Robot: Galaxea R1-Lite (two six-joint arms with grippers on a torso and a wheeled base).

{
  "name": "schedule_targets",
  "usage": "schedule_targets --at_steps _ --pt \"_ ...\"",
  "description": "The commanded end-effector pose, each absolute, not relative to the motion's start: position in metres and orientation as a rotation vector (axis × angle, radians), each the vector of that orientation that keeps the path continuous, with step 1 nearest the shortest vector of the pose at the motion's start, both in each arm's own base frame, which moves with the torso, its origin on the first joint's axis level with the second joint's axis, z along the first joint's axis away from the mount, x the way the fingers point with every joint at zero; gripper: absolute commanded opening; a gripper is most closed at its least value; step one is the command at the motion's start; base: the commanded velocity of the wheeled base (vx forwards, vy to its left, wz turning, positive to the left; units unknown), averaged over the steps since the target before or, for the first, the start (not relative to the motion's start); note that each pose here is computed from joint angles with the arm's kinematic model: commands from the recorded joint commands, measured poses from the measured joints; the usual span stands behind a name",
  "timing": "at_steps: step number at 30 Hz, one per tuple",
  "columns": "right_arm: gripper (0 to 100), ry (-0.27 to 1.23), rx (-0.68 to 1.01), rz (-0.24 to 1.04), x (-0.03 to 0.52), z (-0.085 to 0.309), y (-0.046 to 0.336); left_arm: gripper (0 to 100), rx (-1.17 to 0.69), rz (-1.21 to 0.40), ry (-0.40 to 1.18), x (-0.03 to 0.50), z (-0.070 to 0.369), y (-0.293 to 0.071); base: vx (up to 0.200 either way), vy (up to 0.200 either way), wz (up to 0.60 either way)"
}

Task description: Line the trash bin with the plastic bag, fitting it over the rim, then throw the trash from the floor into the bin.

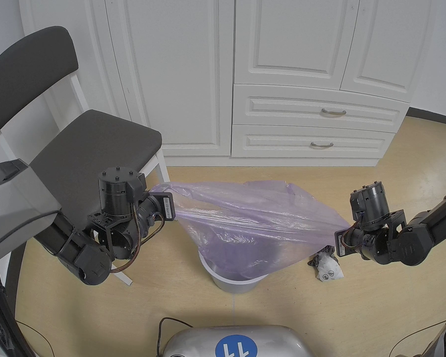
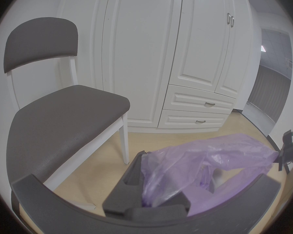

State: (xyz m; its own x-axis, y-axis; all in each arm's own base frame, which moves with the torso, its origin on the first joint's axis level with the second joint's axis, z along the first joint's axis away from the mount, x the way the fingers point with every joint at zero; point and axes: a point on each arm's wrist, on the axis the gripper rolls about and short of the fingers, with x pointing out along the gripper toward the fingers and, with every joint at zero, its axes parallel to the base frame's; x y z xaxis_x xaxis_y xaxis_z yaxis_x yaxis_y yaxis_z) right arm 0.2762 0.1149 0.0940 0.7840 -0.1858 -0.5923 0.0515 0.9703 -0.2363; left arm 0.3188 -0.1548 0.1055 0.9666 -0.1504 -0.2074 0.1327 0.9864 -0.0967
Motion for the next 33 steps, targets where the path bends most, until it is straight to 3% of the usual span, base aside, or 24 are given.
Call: schedule_targets --at_steps 1,26,33 --pt "0 0.671 -0.217 -0.132 0.276 0.094 0.114 0 -0.053 -0.126 0.227 0.319 0.102 -0.148 0.000 0.000 0.00" --pt "0 0.635 -0.204 -0.106 0.273 0.096 0.121 0 -0.069 -0.170 0.131 0.320 0.098 -0.159 0.000 0.000 0.00" --pt "0 0.530 -0.163 0.057 0.259 0.091 0.134 0 -0.097 -0.323 0.080 0.305 0.096 -0.163 0.000 0.000 0.00"
